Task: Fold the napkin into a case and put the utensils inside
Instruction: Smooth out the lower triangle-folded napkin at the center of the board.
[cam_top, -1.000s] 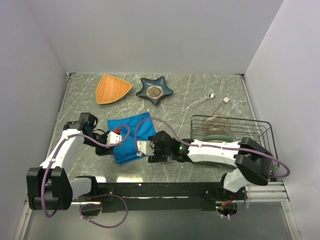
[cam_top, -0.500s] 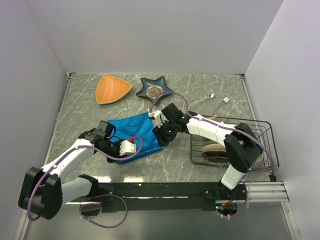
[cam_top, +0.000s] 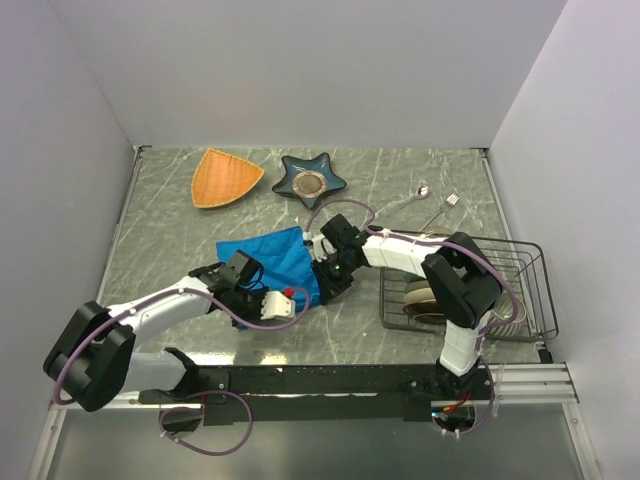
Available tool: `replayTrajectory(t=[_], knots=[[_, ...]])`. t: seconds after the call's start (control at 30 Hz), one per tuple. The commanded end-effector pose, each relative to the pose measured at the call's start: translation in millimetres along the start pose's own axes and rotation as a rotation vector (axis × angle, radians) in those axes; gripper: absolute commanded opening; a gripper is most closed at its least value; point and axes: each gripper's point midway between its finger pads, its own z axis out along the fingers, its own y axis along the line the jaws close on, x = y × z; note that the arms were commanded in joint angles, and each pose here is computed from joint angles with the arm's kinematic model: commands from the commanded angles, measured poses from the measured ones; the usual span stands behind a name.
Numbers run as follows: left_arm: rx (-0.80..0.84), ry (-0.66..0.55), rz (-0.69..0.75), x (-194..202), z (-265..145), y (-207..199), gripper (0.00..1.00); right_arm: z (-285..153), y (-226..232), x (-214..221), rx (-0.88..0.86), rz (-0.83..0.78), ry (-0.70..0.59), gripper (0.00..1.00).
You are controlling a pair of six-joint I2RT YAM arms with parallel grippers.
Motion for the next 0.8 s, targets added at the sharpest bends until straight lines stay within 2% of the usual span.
replayTrajectory(t=[0.0,0.1,0.2,0.23,0.3,0.4,0.5,0.57,0.6,0.67,0.77], knots=[[0.058,0.073,-0.023,12.4,9.1,-13.4,0.22,4.4,-2.2,9.5,-0.007,0.041,0.029,0.16],[0.106,0.085,0.023,15.1,6.2,-25.2,0.26,4.2,-2.5,15.4,-0.005,0.041,0.062,0.15],[0.118,0.067,0.08,10.3,-4.2,-29.5,0.46,-8.5,2.9,14.3,-0.018,0.02,0.082,0.31],[0.124,0.06,0.087,7.8,-9.7,-31.5,0.55,-14.3,5.8,12.2,-0.025,0.009,0.076,0.43],[0.061,-0.012,0.103,-13.4,-26.9,-20.4,0.6,-34.7,18.3,1.7,-0.058,-0.023,0.043,0.58],[-0.006,-0.105,0.04,-34.3,-55.5,-7.8,0.62,-59.2,32.3,-11.9,-0.098,-0.032,0.0,0.62],[-0.023,-0.143,-0.056,-35.5,-72.2,3.5,0.57,-71.0,40.3,-29.3,-0.118,-0.062,-0.063,0.6],[-0.012,-0.152,-0.13,-30.8,-72.3,11.3,0.49,-72.1,46.4,-46.5,-0.137,-0.055,-0.119,0.56],[-0.033,-0.155,-0.171,-26.7,-76.3,22.0,0.46,-70.4,48.6,-51.9,-0.151,-0.045,-0.131,0.5],[-0.014,-0.124,-0.223,-18.0,-68.7,28.7,0.35,-60.1,47.1,-63.9,-0.165,-0.012,-0.132,0.44],[0.005,-0.092,-0.231,-10.1,-60.0,32.6,0.26,-42.6,41.4,-68.3,-0.175,0.015,-0.111,0.35]])
